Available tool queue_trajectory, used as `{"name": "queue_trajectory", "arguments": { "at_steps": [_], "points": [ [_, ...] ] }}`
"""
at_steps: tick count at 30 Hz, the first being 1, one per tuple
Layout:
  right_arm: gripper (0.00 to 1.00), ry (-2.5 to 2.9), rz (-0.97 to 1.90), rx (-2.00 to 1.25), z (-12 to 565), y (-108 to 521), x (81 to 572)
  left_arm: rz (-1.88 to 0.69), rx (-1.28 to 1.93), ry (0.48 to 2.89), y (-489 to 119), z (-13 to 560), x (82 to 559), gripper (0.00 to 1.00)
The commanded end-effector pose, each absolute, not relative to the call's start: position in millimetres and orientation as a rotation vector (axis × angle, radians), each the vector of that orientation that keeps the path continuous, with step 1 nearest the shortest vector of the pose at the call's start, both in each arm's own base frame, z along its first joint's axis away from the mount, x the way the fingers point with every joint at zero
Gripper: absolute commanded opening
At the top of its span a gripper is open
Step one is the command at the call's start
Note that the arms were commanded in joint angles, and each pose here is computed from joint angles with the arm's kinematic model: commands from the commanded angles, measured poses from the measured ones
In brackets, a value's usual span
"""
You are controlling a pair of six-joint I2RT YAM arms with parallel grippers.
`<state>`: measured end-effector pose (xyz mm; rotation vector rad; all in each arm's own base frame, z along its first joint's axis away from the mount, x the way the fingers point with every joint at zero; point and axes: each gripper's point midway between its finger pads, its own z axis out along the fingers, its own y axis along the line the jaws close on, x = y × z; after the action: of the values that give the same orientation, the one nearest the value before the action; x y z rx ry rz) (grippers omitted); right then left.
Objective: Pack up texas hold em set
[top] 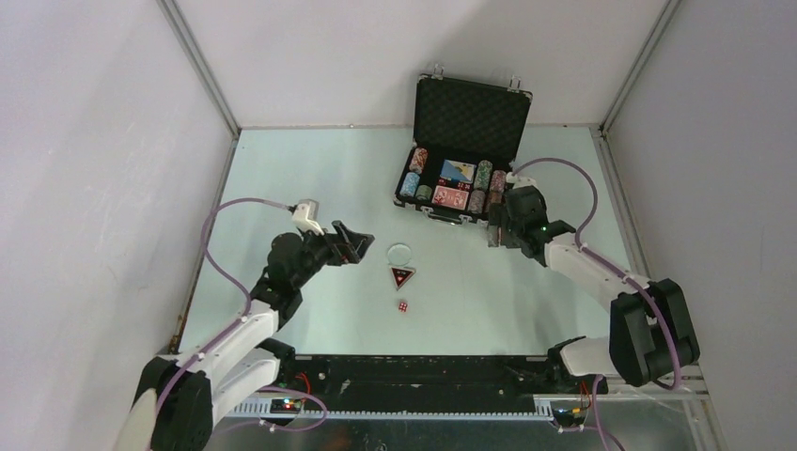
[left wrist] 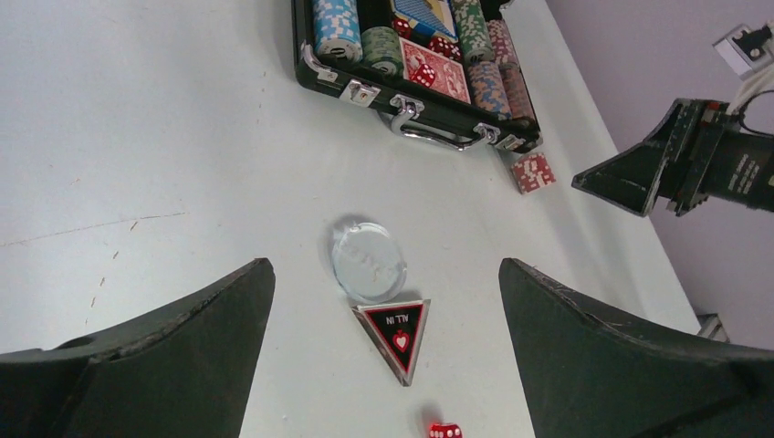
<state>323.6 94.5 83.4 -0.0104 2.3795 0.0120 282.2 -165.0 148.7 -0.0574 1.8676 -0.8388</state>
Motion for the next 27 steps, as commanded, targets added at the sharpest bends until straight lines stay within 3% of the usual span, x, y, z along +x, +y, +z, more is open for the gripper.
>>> {"name": "queue_trajectory", "arguments": {
  "at_steps": [1,17,22,27],
  "points": [
    [0.73,2.393,0.141,0.045,78.0,102.7,331.9,-0.811,0.073,1.750,-167.8,170.4,287.2,1.00],
    [0.64,2.487,0.205,0.132,41.3,112.4,359.8,-0.728,0.090,1.694,-154.7,171.4,283.4,1.00],
    [0.54,2.470,0.211,0.114,47.2,115.7,360.6,-0.700,0.080,1.706,-151.1,170.6,285.9,1.00],
    [0.53,2.472,0.184,0.099,45.1,113.9,360.5,-0.692,0.081,1.709,-150.3,170.0,285.9,1.00]
  ]
}}
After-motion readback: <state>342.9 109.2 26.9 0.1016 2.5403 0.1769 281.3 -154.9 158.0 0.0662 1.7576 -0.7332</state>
